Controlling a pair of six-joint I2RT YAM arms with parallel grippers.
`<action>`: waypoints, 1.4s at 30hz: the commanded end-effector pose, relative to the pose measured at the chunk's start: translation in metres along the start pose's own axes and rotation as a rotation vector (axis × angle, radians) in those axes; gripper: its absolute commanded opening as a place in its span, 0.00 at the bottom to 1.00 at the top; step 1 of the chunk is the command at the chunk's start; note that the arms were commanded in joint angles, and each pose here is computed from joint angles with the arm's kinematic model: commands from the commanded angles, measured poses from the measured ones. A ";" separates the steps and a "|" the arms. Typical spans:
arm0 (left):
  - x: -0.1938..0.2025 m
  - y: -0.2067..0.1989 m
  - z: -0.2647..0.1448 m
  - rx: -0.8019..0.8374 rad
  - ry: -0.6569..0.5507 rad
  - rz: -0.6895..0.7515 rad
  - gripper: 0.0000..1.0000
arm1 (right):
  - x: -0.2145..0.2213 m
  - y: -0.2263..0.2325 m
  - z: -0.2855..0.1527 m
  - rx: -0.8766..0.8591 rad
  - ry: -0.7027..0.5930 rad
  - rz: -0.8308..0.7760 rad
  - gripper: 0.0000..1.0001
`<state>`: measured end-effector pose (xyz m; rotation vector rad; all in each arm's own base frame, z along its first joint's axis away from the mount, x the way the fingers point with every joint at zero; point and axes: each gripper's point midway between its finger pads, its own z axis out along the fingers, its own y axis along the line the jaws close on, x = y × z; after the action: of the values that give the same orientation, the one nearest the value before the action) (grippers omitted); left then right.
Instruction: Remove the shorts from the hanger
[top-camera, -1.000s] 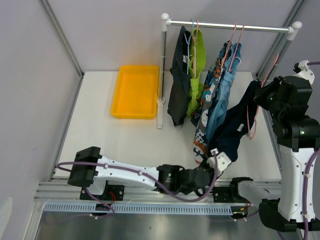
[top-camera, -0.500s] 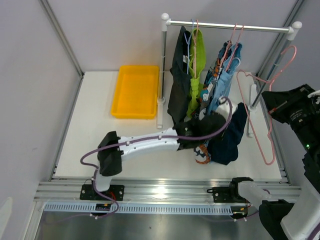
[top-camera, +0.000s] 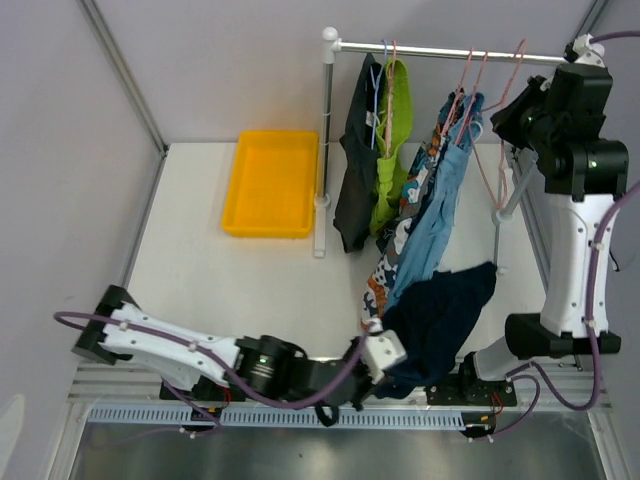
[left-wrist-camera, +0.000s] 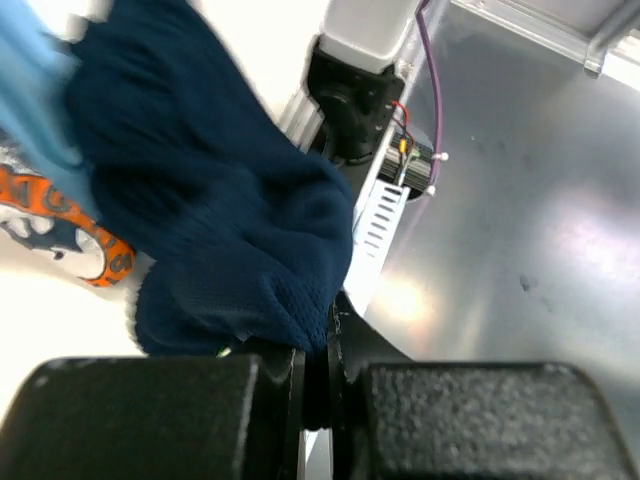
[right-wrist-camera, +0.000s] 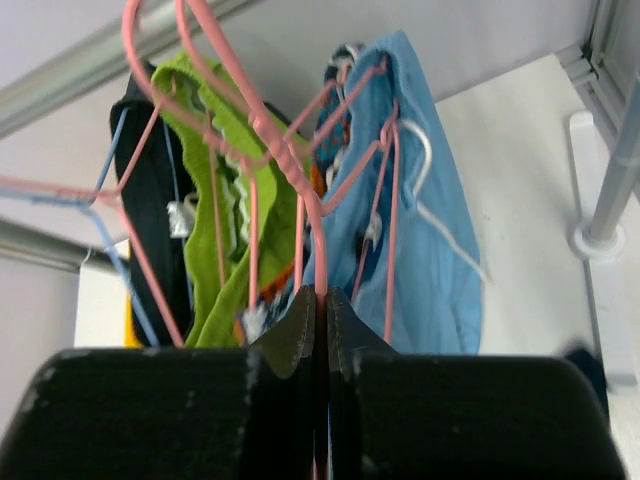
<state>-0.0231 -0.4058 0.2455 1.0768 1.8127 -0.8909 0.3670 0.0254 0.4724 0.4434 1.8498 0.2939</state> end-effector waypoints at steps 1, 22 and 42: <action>0.005 0.041 -0.032 -0.095 -0.059 -0.093 0.00 | -0.067 0.018 -0.019 -0.051 -0.230 -0.023 0.00; -0.125 0.183 -0.214 -0.520 -0.414 -0.127 0.00 | -0.010 -0.069 0.071 0.148 -0.111 0.008 0.00; -0.307 0.306 -0.298 -0.949 -0.667 0.144 0.00 | 0.029 -0.079 -0.022 0.130 -0.142 0.007 0.99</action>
<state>0.2345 -0.1078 0.5795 0.1357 1.3465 -0.1367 0.3393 -0.0356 0.4167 0.5603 1.7614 0.1233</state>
